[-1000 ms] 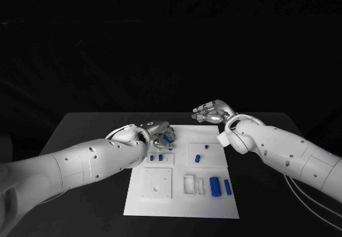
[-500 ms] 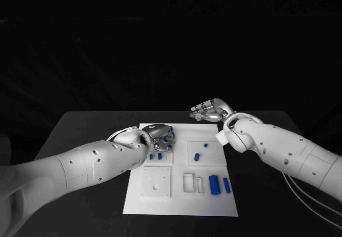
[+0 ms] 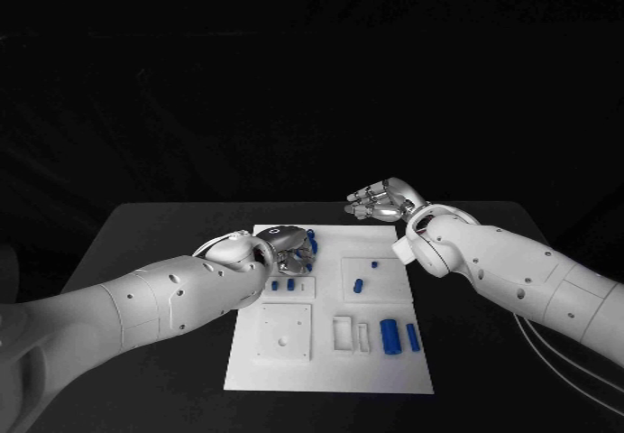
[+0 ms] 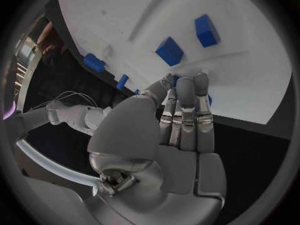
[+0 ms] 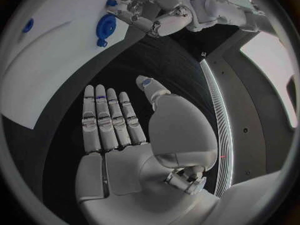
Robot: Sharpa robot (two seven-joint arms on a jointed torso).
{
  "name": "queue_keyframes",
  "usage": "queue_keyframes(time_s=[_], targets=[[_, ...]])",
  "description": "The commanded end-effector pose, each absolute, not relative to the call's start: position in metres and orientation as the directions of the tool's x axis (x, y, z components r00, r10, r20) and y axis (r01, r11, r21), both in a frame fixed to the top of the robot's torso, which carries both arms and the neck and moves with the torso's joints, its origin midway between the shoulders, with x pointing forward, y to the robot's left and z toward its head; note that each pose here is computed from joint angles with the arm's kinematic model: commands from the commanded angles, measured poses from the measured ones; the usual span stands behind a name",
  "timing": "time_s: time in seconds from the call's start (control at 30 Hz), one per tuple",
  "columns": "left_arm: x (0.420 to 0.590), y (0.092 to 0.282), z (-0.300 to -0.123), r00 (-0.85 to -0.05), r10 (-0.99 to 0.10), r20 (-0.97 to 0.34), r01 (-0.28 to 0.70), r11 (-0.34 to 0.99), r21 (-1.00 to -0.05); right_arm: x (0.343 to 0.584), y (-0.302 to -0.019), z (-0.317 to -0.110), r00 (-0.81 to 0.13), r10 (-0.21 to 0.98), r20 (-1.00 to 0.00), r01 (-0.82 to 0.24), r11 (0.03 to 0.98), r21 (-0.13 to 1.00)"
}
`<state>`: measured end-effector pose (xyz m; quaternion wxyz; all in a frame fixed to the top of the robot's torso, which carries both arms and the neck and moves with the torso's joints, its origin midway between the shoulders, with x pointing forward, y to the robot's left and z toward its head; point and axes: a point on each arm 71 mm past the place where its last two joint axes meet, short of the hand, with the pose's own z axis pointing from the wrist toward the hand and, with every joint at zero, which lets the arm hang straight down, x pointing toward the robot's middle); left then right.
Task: Assemble the parts on the task board
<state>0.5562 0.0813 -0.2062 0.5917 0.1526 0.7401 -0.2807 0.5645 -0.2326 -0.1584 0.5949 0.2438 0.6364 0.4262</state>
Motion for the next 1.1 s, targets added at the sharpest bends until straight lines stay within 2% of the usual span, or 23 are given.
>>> queue_keyframes(time_s=[0.03, 1.1], targets=[[0.555, 0.081, -0.211, -0.265, -0.090, -0.960, 0.554, 0.801, -0.228, 0.564, -0.231, -0.158, -0.182, 0.815, -0.551, -0.208, 0.515, 0.831], [0.550, 0.075, -0.224, -0.326, -0.072, -0.943, 0.555, 0.792, -0.253, 0.563, -0.230, -0.157, -0.186, 0.814, -0.550, -0.211, 0.514, 0.832]])
